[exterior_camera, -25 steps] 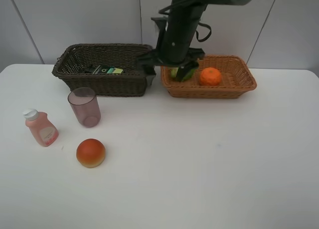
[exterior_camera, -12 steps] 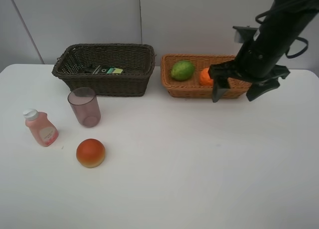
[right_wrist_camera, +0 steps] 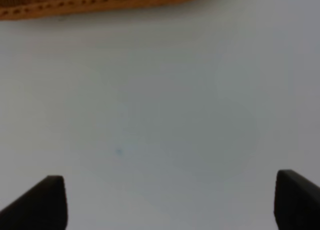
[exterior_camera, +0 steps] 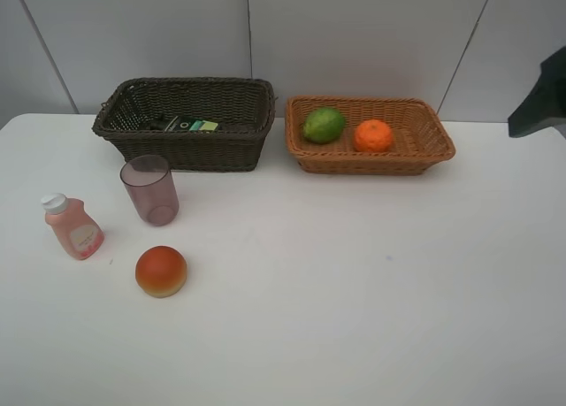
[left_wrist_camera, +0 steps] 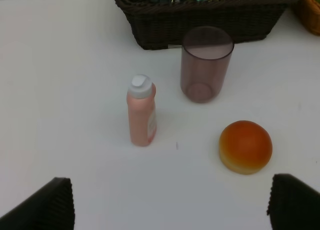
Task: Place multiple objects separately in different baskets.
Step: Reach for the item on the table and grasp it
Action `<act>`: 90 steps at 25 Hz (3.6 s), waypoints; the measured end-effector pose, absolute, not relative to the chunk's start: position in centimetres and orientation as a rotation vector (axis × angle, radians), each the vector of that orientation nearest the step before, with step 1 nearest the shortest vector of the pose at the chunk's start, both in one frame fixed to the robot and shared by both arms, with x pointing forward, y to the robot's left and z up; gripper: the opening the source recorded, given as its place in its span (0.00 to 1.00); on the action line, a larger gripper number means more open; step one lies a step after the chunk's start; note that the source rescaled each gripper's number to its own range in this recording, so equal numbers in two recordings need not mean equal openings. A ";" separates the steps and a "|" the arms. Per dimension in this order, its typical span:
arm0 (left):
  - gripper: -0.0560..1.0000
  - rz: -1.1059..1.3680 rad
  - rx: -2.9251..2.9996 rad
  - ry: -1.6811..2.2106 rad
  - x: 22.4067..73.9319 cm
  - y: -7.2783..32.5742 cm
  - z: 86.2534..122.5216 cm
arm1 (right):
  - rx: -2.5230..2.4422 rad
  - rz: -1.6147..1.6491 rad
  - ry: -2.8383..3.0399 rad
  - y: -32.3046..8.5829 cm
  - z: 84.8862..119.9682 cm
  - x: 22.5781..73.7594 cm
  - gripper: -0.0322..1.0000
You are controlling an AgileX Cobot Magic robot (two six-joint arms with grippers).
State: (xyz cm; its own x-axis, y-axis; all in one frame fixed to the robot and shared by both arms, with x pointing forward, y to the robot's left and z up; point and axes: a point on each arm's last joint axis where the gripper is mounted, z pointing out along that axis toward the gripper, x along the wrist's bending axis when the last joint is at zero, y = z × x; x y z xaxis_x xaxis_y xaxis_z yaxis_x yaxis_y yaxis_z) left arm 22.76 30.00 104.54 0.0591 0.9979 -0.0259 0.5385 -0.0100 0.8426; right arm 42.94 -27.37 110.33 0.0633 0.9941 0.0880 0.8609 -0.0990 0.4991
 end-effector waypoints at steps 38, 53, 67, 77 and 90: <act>1.00 0.829 1.636 1.564 22.8 30.0 104.5 | 1.539 1.023 1.543 -30.7 105.9 23.1 0.68; 1.00 0.830 1.636 1.564 22.8 30.0 104.5 | 1.627 0.931 1.402 -30.6 105.9 23.0 0.68; 1.00 0.830 1.636 1.564 22.8 30.0 104.5 | 1.625 0.930 1.404 -30.6 105.9 23.0 0.68; 1.00 0.830 1.636 1.564 22.8 30.0 104.5 | 1.625 0.930 1.404 -30.6 105.9 23.0 0.68; 1.00 0.835 1.639 1.568 22.8 30.1 104.6 | 1.625 0.930 1.404 -30.6 105.9 23.0 0.68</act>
State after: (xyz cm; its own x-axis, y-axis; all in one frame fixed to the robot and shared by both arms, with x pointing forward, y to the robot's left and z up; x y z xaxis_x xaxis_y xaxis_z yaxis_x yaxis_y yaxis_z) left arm 22.82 30.06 104.55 0.0553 0.9983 -0.0204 0.5401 -0.0127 0.8415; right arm 23.00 -30.56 105.93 0.1223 0.9918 0.0371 0.4210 -0.0857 0.9030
